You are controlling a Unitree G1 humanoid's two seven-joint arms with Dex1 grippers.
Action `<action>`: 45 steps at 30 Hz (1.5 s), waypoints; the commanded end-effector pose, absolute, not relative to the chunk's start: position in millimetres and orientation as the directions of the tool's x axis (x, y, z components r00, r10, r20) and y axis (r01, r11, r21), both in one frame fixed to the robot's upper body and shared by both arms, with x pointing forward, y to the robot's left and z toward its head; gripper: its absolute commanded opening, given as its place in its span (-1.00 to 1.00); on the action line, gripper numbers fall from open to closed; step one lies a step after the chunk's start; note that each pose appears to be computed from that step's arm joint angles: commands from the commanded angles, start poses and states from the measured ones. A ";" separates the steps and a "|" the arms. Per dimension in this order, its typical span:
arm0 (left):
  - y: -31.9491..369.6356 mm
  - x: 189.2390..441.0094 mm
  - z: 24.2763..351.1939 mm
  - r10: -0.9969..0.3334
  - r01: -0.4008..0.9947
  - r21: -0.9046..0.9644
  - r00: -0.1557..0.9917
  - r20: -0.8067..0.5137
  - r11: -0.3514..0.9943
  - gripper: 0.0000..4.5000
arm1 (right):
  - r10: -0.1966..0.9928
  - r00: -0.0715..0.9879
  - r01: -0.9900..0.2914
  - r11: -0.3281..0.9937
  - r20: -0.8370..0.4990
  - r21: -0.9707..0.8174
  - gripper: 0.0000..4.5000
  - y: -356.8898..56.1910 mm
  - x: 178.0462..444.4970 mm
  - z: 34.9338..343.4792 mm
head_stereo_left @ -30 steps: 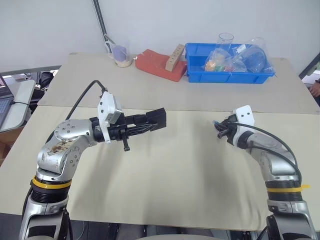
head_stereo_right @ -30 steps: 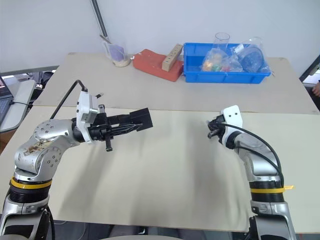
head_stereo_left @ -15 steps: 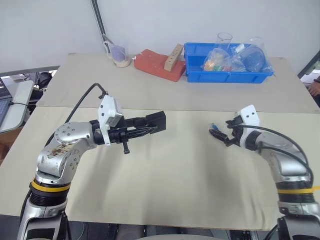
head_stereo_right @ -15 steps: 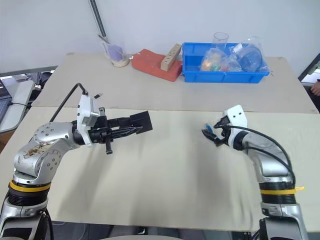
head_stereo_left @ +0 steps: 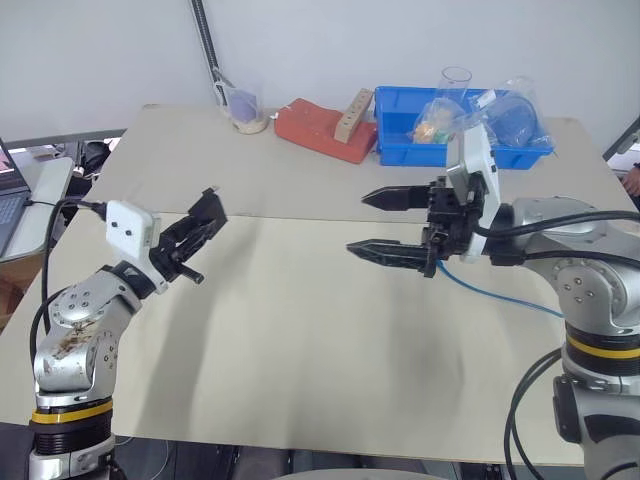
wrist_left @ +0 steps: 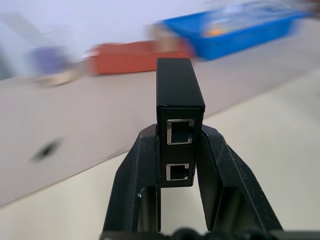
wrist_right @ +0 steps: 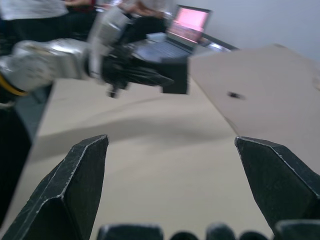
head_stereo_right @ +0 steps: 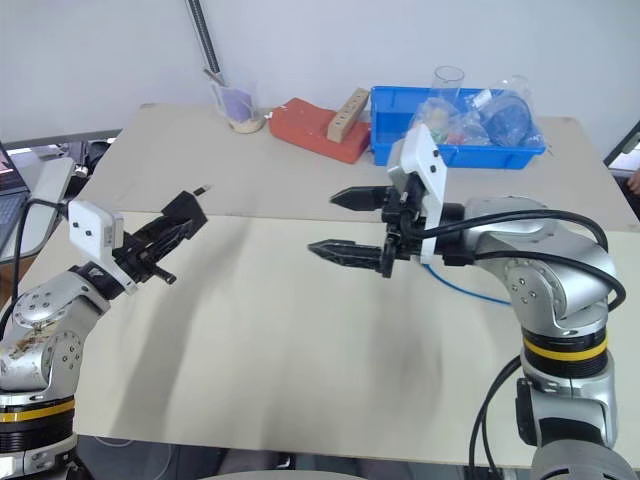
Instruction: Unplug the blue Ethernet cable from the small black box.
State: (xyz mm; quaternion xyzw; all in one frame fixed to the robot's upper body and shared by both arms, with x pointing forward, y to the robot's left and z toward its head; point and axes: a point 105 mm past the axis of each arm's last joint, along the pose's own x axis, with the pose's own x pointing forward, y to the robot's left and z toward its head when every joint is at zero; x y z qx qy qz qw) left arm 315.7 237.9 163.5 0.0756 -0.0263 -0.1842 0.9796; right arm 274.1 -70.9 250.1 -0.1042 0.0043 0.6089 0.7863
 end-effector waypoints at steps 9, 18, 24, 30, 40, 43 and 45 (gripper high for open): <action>237.3 343.4 138.5 -0.272 0.260 0.121 0.958 0.093 0.958 -0.78 | 0.940 0.305 -0.935 0.264 -0.154 -0.236 0.98 -62.8 282.1 247.4; 222.8 368.7 116.0 -0.312 0.306 0.087 0.947 0.071 0.948 -0.78 | 0.894 0.422 -0.889 0.376 -0.152 -0.260 0.98 -77.8 297.7 239.8; 221.2 371.9 96.9 -0.321 0.318 0.080 0.947 0.027 0.945 -0.78 | 0.884 0.440 -0.883 0.394 -0.158 -0.256 0.98 -80.8 295.8 235.9; 219.8 373.0 91.8 -0.320 0.318 0.065 0.947 0.025 0.946 0.09 | 0.878 0.453 -0.876 0.408 -0.151 -0.256 1.00 -80.5 296.2 235.9; 235.6 350.4 88.4 -0.292 0.292 0.063 0.956 -0.009 0.954 0.99 | 0.877 0.455 -0.878 0.413 -0.156 -0.241 1.00 -81.3 299.6 230.3; 232.8 321.8 96.7 -0.395 0.399 0.067 0.916 -0.068 0.915 0.99 | 0.867 0.463 -0.876 0.416 -0.184 -0.243 1.00 -92.8 298.8 224.4; 229.4 297.1 107.6 -0.486 0.499 0.082 0.863 -0.135 0.863 0.99 | 0.858 0.465 -0.876 0.409 -0.220 -0.257 1.00 -106.7 295.2 218.9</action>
